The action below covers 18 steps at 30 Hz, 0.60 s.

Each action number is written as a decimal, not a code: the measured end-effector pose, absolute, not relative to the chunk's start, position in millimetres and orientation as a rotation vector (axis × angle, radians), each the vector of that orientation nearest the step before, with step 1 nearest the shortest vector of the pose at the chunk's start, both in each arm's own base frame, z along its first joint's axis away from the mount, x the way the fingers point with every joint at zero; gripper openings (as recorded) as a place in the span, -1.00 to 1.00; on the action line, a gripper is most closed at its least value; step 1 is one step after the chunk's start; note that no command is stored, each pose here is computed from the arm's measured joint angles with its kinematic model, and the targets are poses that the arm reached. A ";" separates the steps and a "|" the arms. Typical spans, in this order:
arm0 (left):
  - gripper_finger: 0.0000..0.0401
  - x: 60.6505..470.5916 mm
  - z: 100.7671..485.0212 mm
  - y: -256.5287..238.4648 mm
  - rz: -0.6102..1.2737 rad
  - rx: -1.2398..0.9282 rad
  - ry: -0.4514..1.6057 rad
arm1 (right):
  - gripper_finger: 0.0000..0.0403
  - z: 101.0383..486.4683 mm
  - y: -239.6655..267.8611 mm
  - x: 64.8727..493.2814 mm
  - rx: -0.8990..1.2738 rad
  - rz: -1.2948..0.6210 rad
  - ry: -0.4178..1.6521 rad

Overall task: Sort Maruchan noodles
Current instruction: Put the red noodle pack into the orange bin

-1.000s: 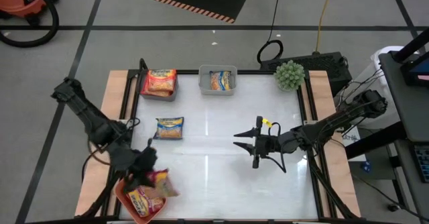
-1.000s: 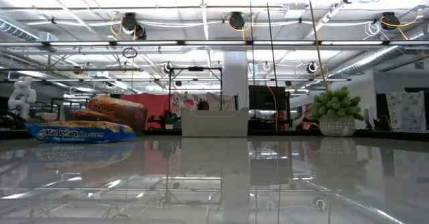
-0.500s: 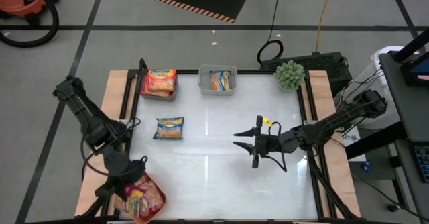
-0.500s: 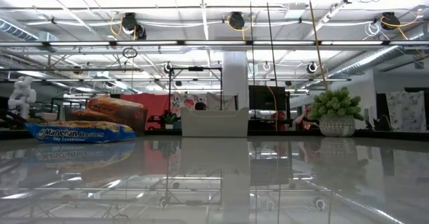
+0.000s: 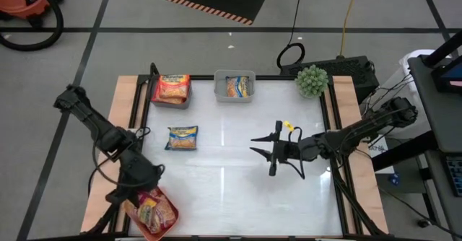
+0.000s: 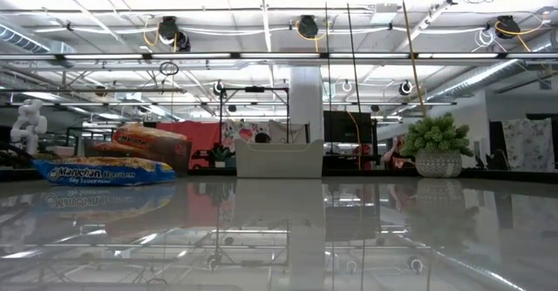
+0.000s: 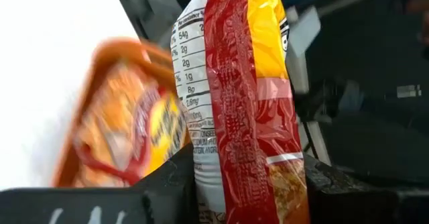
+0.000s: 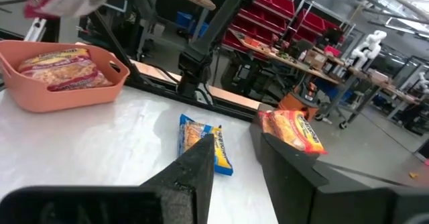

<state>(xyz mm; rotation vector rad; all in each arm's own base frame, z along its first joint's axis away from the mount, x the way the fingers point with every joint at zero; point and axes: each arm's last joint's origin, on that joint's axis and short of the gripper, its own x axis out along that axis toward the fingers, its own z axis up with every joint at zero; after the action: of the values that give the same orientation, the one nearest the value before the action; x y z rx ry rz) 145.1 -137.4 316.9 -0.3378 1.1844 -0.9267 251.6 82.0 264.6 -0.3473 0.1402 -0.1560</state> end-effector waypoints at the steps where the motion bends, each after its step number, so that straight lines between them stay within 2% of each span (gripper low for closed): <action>1: -0.32 148.7 322.5 -136.7 -0.924 -0.337 1.175 | -0.42 264.5 81.2 251.9 -0.345 -0.159 0.141; 5: -0.32 154.4 350.0 -133.4 -0.933 -0.270 1.205 | -0.42 264.5 79.2 252.5 -0.345 -0.167 0.143; 10: -0.32 157.6 366.4 -127.0 -0.865 -0.170 1.431 | -0.42 264.3 77.2 253.1 -0.347 -0.174 0.146; 13: -0.32 164.9 364.4 -129.7 -0.843 -0.131 1.552 | -0.42 263.7 77.2 253.0 -0.359 -0.173 0.153; 18: -0.32 188.3 347.6 -149.7 -0.886 -0.054 1.615 | -0.42 261.9 77.1 252.8 -0.368 -0.169 0.170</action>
<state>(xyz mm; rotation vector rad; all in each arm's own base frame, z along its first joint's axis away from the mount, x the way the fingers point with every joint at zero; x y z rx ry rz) 188.3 -149.7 347.6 -0.0540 1.6153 -0.8857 252.8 77.1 261.9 -0.3675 0.1703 -0.1693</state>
